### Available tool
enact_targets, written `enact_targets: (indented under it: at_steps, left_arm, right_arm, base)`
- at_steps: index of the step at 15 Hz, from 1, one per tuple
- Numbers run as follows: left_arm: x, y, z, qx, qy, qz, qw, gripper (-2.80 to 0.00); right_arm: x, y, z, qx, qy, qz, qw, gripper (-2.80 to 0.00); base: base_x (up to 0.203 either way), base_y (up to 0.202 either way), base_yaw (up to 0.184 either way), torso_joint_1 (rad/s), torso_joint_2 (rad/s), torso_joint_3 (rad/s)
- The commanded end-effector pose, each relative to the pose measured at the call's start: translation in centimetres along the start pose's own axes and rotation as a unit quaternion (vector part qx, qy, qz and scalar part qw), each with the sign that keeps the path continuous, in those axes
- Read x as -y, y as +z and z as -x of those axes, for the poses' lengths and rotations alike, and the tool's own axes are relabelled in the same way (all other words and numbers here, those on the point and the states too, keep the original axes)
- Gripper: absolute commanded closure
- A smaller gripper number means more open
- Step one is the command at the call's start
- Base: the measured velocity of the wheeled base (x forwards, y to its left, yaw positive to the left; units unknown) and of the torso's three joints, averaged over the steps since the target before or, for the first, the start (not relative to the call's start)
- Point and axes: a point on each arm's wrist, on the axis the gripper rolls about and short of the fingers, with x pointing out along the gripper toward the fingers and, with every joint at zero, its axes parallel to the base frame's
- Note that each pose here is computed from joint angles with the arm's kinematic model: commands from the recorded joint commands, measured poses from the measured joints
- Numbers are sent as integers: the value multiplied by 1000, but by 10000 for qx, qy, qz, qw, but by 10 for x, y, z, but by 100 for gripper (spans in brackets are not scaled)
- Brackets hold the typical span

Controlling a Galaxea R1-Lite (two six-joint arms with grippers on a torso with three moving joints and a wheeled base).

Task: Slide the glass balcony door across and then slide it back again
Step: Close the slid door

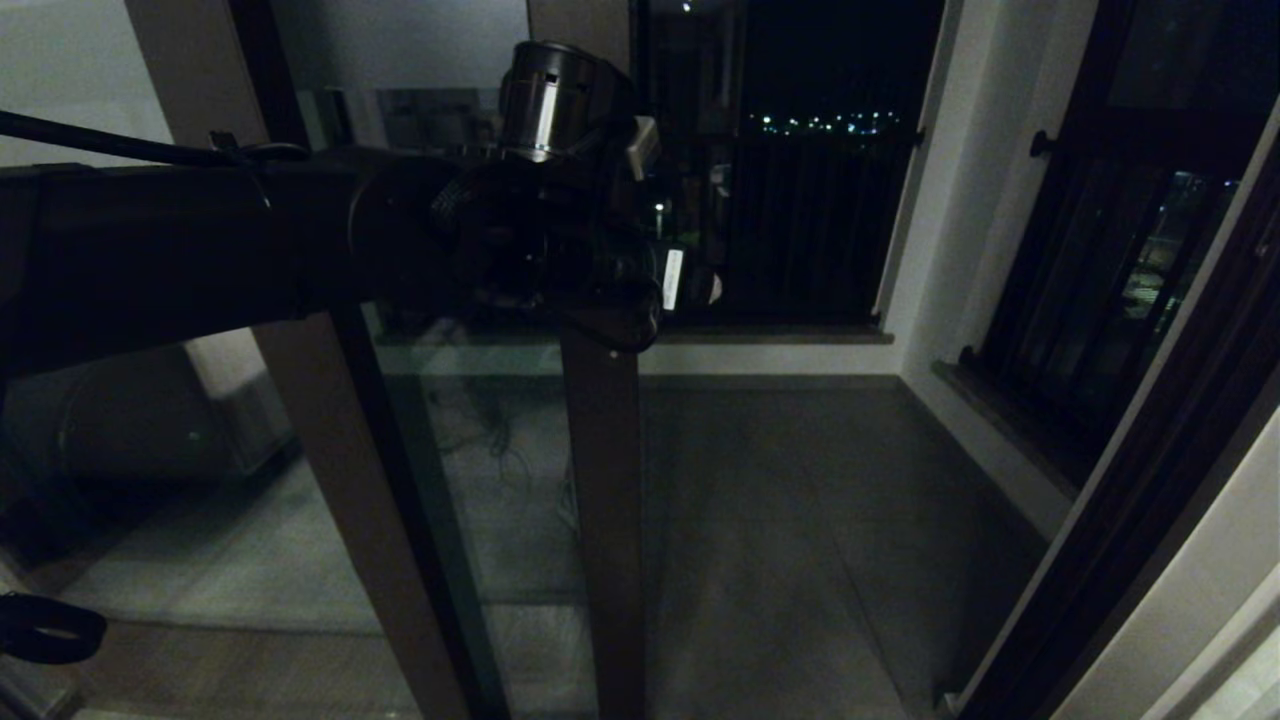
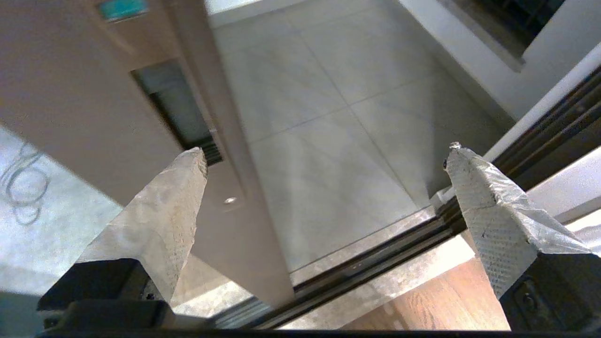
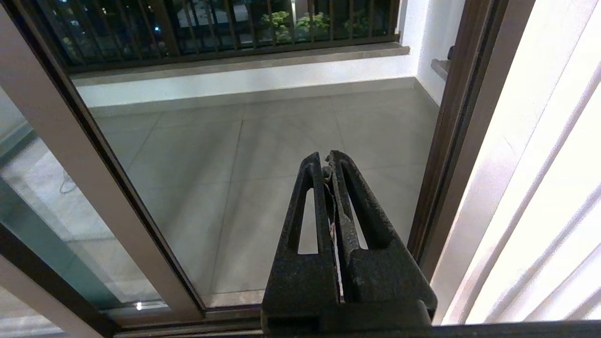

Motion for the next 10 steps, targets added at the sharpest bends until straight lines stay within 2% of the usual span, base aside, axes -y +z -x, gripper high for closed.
enact_targets:
  at_steps: [1,10]
  left_arm:
    - [2,-4,-6,-62,0,-11,10000,-280]
    - [2,-14,-30,40,83,10,10000,-280]
  right_arm:
    - [0,0,0,-4,2,0,10000,0]
    - [0,0,0,-4,1,0,10000,0]
  base:
    - [0,0,0,0,0,0]
    - [0,0,0,0,0,0]
